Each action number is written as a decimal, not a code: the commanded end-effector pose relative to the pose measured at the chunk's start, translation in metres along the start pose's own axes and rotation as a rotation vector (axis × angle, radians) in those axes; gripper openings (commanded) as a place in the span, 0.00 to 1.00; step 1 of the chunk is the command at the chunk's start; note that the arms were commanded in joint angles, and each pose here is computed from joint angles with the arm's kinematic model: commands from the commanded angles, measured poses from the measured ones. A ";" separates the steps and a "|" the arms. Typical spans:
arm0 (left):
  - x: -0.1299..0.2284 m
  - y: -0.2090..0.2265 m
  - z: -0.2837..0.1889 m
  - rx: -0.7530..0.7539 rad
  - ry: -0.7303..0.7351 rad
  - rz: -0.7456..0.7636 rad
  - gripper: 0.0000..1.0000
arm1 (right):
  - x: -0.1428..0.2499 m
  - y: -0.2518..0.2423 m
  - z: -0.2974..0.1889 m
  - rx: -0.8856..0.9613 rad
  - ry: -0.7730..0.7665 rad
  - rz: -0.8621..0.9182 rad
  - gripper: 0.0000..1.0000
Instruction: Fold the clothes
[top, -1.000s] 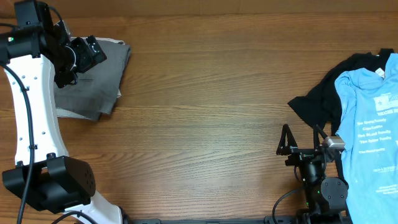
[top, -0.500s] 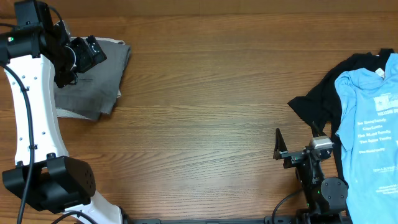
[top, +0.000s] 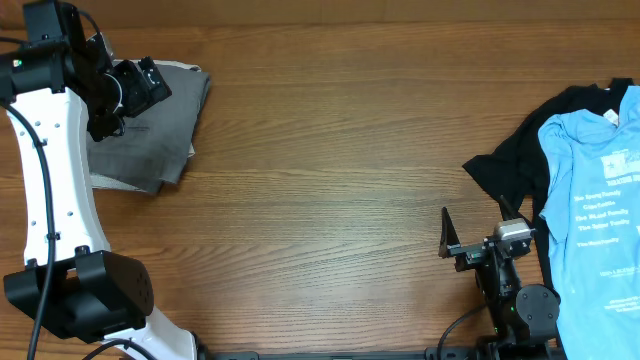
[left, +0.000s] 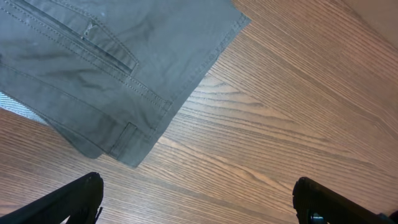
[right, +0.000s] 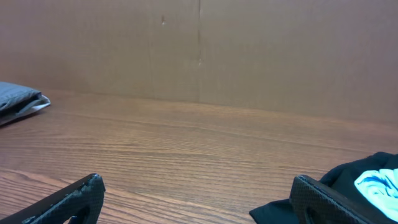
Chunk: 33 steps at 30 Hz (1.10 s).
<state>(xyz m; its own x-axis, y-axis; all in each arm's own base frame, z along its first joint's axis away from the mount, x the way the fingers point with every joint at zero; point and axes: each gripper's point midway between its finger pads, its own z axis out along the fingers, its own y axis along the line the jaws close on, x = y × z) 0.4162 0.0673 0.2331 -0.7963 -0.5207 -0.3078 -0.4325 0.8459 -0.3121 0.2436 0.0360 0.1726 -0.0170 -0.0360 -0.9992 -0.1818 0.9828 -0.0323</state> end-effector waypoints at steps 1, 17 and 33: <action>0.002 -0.004 0.003 0.011 0.011 0.009 1.00 | 0.001 -0.001 0.000 0.004 -0.006 -0.004 1.00; 0.002 -0.004 0.003 0.011 0.011 0.009 1.00 | 0.001 -0.001 0.000 0.004 -0.006 -0.004 1.00; 0.005 -0.018 -0.033 0.042 -0.068 0.045 1.00 | 0.001 -0.001 0.000 0.004 -0.006 -0.004 1.00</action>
<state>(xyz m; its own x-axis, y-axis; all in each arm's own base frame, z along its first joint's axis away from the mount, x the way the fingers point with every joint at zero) 0.4161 0.0657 0.2337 -0.7980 -0.5175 -0.3088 -0.4289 0.8476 -0.3124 0.2436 0.0361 0.1727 -0.0165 -0.0364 -0.9992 -0.1822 0.9827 -0.0328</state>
